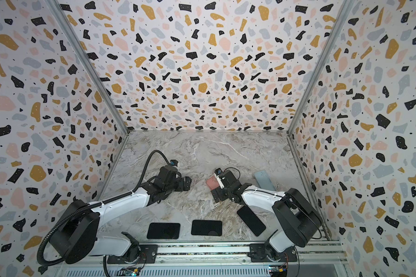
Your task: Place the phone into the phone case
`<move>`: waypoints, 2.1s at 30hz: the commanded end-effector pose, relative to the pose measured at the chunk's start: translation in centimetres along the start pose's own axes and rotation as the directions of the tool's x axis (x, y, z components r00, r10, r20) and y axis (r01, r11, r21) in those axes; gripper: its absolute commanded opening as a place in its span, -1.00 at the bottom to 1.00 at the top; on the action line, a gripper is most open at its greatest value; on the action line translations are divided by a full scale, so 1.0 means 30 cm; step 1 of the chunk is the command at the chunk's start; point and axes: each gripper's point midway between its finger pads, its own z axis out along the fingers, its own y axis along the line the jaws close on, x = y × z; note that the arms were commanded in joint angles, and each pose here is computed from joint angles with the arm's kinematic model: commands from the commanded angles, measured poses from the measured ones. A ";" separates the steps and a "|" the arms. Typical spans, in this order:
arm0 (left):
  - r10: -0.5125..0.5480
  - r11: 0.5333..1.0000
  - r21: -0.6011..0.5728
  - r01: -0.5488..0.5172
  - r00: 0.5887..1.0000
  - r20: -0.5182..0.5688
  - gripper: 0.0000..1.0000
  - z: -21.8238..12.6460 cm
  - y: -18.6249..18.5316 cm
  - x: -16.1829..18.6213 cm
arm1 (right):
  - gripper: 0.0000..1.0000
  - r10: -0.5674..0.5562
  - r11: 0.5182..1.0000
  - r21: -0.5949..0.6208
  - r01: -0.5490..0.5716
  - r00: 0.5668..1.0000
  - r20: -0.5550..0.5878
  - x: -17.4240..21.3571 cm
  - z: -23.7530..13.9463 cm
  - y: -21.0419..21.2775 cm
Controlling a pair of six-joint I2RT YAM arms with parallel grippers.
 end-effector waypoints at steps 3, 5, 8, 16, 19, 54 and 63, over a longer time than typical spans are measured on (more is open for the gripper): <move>-0.035 0.992 0.119 0.039 0.999 -0.035 0.99 0.013 -0.067 0.060 | 0.94 -0.033 0.999 -0.024 0.032 0.999 -0.016 -0.014 0.004 0.018; -0.037 0.989 0.142 0.043 0.998 -0.043 0.99 0.016 -0.083 0.075 | 0.91 -0.036 0.999 -0.022 0.035 0.999 -0.022 -0.008 0.005 0.016; -0.036 0.987 0.157 0.043 0.998 -0.050 1.00 0.023 -0.097 0.096 | 0.87 -0.034 0.999 0.000 0.034 0.999 -0.032 0.002 0.010 0.003; -0.050 0.985 0.161 0.060 0.997 -0.064 1.00 0.033 -0.098 0.127 | 0.83 0.077 0.993 0.099 -0.071 0.995 -0.066 0.035 0.038 -0.050; -0.052 0.987 0.150 0.061 0.996 -0.067 1.00 0.034 -0.091 0.131 | 0.83 0.137 0.982 0.141 -0.126 0.988 -0.072 0.052 0.053 -0.070; -0.111 0.992 0.059 0.115 0.992 -0.066 1.00 0.018 -0.035 0.138 | 0.77 0.426 0.898 0.154 -0.413 0.902 -0.065 -0.024 0.077 0.039; -0.128 0.989 0.066 0.135 0.987 -0.095 1.00 0.010 -0.030 0.174 | 0.75 0.407 0.902 0.181 -0.391 0.912 -0.059 -0.017 0.061 0.034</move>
